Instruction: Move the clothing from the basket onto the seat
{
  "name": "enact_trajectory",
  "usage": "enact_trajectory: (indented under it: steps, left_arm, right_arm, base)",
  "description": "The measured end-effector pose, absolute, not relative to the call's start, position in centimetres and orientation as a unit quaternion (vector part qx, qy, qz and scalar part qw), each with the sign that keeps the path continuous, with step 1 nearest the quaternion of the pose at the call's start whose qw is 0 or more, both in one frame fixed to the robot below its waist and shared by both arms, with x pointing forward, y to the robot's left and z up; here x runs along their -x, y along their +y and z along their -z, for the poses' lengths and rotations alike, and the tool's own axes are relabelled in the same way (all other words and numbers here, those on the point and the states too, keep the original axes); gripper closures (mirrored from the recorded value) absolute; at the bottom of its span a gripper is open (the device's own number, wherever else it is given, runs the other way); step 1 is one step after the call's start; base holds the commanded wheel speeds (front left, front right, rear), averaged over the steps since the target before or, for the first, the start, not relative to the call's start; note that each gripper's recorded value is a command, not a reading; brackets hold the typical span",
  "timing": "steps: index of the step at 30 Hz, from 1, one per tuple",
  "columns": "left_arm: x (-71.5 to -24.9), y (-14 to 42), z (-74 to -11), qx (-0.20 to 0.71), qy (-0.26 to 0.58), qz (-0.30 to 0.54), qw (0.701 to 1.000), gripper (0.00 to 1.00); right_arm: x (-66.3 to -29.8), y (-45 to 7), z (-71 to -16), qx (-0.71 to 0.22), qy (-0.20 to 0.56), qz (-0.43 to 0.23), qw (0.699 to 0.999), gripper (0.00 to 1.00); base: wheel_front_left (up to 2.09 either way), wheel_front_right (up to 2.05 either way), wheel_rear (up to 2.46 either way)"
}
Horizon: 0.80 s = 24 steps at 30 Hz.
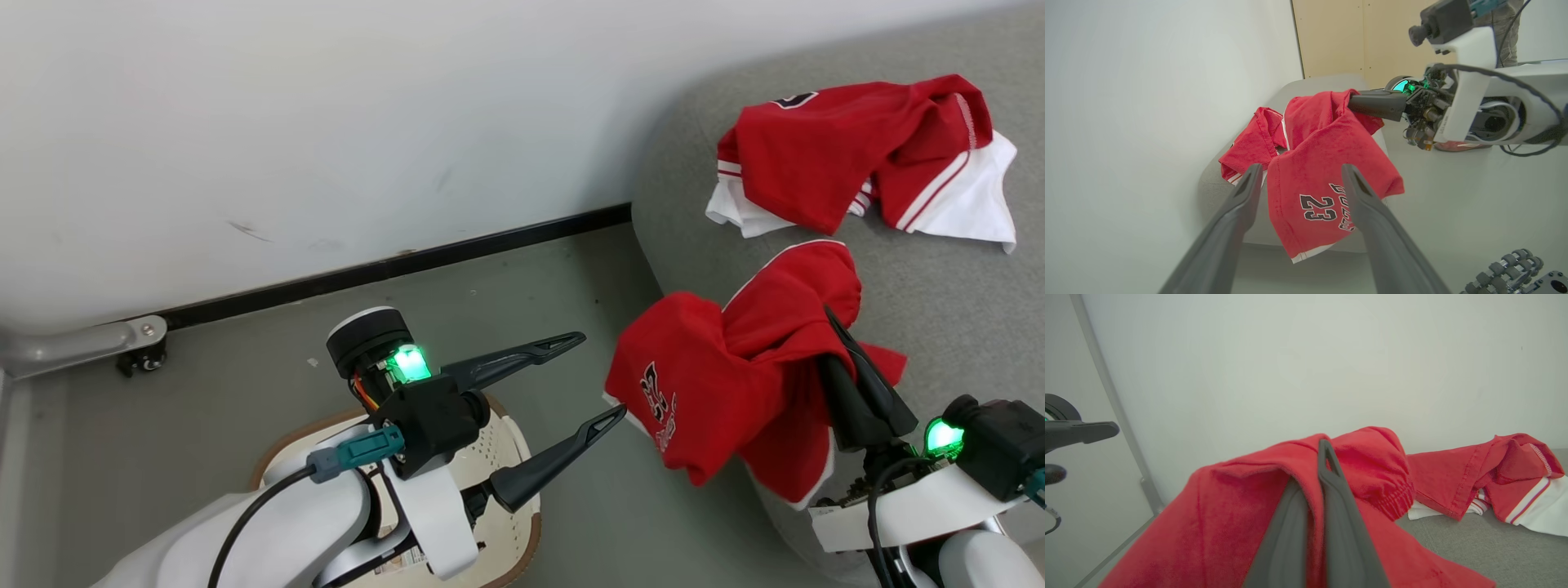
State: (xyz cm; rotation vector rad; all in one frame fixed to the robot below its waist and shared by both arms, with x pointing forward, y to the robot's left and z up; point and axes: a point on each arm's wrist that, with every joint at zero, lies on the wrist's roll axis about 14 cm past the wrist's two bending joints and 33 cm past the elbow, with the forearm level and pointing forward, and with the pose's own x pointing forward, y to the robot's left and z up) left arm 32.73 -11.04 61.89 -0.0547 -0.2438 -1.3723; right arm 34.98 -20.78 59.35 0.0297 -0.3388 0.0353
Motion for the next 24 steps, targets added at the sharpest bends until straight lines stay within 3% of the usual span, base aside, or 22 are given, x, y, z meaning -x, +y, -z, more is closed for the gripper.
enact_trajectory:
  steps: [17,24]
  left_arm:
    - [-33.1,-13.0,-59.3,0.031,-0.072,0.669,0.739,0.00]
    - [-33.3,-13.6,-58.4,0.036,-0.060,0.680,0.730,0.00]
  right_arm:
    - [-33.5,-22.8,-58.4,-0.012,-0.151,0.032,0.988,1.00]
    - [-33.0,-25.5,-58.4,-0.005,-0.150,0.083,0.985,1.00]
  base:
    - [0.00,0.00,0.00]
    - [0.00,0.00,0.00]
